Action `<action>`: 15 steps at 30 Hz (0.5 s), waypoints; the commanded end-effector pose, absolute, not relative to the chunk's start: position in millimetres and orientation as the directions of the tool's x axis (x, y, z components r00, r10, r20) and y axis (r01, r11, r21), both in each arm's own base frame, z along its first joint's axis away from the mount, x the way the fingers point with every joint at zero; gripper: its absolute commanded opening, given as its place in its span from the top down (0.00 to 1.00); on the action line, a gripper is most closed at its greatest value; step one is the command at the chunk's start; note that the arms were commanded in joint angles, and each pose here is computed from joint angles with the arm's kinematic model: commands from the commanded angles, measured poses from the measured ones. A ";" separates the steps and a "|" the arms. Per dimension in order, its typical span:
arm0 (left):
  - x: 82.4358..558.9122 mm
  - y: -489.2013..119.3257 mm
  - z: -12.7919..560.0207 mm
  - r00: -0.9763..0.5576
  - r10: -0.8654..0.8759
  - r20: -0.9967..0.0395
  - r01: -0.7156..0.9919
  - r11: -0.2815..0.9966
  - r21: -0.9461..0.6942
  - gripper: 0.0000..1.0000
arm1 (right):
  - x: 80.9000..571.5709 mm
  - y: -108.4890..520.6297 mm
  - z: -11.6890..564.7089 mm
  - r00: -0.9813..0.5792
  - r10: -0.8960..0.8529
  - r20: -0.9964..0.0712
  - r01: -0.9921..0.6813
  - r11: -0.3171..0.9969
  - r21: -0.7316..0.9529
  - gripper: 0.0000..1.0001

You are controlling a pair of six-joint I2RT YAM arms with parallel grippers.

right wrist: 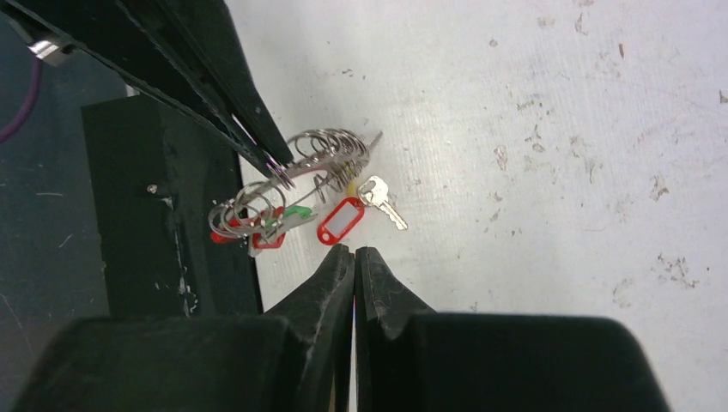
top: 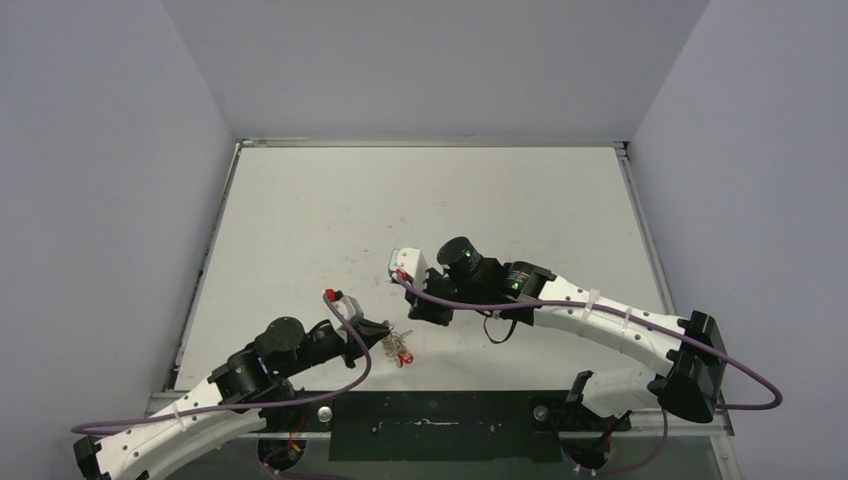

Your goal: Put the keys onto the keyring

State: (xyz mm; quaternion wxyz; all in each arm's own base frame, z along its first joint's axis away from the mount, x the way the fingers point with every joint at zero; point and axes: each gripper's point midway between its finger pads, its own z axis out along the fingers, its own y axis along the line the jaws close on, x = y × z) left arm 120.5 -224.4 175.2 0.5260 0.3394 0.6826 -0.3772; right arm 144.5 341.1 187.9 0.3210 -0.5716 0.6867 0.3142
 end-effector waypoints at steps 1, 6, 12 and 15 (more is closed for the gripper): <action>124.6 -211.9 197.8 -0.189 0.053 -0.981 0.839 0.528 -0.133 1.00 | 162.9 334.7 182.3 -0.179 -0.561 -0.808 -0.965 0.262 0.032 1.00; 123.2 -191.1 202.2 -0.204 0.090 -0.975 0.807 0.579 -0.115 1.00 | 171.8 330.4 156.5 -0.264 -0.525 -0.809 -0.926 0.372 0.061 0.77; 121.1 -169.6 218.6 -0.200 0.058 -0.978 0.771 0.625 -0.121 1.00 | 173.2 345.0 126.5 -0.365 -0.480 -0.797 -0.895 0.417 0.159 0.64; 119.0 -164.8 227.6 -0.172 0.036 -0.984 0.774 0.623 -0.113 1.00 | 178.1 358.1 115.2 -0.405 -0.472 -0.783 -0.882 0.427 0.199 0.60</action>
